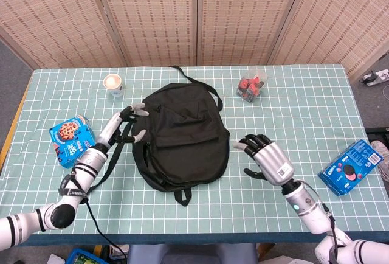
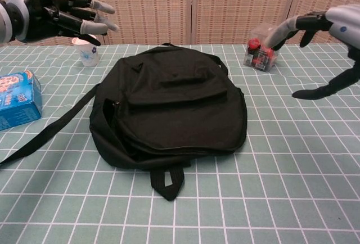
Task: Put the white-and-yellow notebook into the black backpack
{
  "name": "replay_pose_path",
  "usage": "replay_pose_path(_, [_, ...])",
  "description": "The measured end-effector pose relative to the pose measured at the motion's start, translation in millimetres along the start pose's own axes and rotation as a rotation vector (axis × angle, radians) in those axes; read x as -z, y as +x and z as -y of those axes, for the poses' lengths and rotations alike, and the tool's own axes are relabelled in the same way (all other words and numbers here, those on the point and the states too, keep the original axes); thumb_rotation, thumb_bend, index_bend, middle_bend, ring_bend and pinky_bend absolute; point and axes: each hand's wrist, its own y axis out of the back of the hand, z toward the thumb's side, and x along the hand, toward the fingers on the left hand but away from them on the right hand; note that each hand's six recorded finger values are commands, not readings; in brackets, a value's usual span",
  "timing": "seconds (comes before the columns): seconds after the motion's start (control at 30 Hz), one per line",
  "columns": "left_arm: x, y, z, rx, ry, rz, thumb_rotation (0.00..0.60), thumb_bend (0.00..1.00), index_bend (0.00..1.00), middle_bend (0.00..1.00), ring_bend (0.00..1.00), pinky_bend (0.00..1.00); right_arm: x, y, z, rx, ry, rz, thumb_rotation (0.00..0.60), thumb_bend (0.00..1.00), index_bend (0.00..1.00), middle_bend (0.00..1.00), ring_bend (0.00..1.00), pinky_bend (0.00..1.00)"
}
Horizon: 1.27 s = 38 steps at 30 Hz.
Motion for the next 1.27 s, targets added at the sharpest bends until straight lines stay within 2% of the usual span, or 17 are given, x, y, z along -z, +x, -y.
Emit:
replay_pose_path(0.07, [1.8,-4.0,-6.8,-0.017,0.040,0.014,0.600,0.36,0.20,0.24,0.19,0.20,9.7,5.7,-4.9,-0.005,0.008,0.031,0.600,0.00,0.29,0.32,0.23,0.32])
replay_pose_path(0.2, [9.5,-12.4,-21.0,-0.056,0.151,0.038,0.600,0.36,0.21,0.24,0.19,0.17,29.9,15.3,-15.4,-0.032,0.009,0.087,0.600,0.12,0.29,0.32,0.23,0.32])
replay_pose_path(0.4, [38.5,-33.1,-51.4,-0.171,0.374,0.048,0.600,0.36,0.24,0.24,0.19,0.16,62.1,32.6,-30.8,-0.075,0.003,0.170,0.600,0.27,0.29,0.33,0.23,0.32])
replay_pose_path(0.6, [73.7,-65.6,-79.8,-0.282,0.529,0.023,0.600,0.36,0.29,0.24,0.19,0.16,85.3,59.9,-37.6,-0.108,-0.002,0.256,0.600,0.31,0.33,0.36,0.26,0.34])
replay_pose_path(0.83, [109.9,-121.9,-106.6,-0.433,0.680,-0.039,0.600,0.36,0.31,0.24,0.19,0.16,102.3,91.2,-46.7,-0.084,0.004,0.353,0.600,0.35,0.38,0.38,0.28,0.35])
replay_pose_path(1.0, [129.2,-163.7,-108.2,-0.452,0.757,-0.095,0.600,0.36,0.31,0.24,0.19,0.16,109.1,110.7,-61.0,-0.034,0.020,0.407,0.600,0.38,0.40,0.39,0.29,0.35])
replay_pose_path(1.27, [129.5,-209.3,-95.6,-0.446,0.788,-0.107,0.600,0.36,0.31,0.24,0.19,0.16,114.0,132.8,-61.2,-0.019,0.016,0.460,0.600,0.39,0.42,0.40,0.29,0.35])
